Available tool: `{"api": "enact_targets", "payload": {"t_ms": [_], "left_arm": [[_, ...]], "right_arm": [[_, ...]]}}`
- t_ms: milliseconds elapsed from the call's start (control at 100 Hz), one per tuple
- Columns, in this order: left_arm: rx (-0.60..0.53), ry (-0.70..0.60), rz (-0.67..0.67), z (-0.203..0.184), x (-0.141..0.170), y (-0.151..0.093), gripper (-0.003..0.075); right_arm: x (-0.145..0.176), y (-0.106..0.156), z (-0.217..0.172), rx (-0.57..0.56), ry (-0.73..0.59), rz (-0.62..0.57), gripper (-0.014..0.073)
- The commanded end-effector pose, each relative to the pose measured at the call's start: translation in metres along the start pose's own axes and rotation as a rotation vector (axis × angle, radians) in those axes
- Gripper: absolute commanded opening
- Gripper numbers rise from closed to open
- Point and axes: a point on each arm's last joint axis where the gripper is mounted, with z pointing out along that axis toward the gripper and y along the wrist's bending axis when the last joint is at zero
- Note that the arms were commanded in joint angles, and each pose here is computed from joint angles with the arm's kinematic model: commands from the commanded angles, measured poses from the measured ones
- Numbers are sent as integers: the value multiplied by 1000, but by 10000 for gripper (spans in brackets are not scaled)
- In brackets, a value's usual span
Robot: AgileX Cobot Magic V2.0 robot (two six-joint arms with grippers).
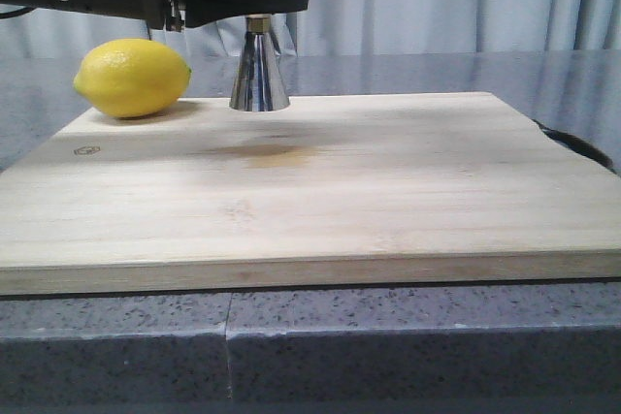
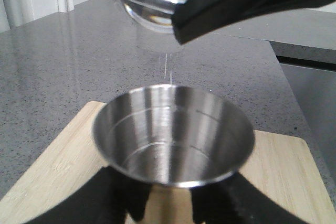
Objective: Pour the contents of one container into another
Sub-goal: 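Tilt the beaker with the right gripper, pouring liquid into the jigger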
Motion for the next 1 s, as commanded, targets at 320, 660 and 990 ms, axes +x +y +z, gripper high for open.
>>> {"api": "enact_targets", "payload": {"t_ms": [320,660,990], "left_arm": [[45,-149,33,-2,-34,-10,259],[45,-149,33,-2,-34,-10,259],[45,-149,33,-2,-34,-10,259]], "right_arm": [[-24,-6,-8,139,-60,-246,258],[-24,-9,-9,183,-39,-329,258],[-24,-12,-10,215,-22,-390,258]]}}
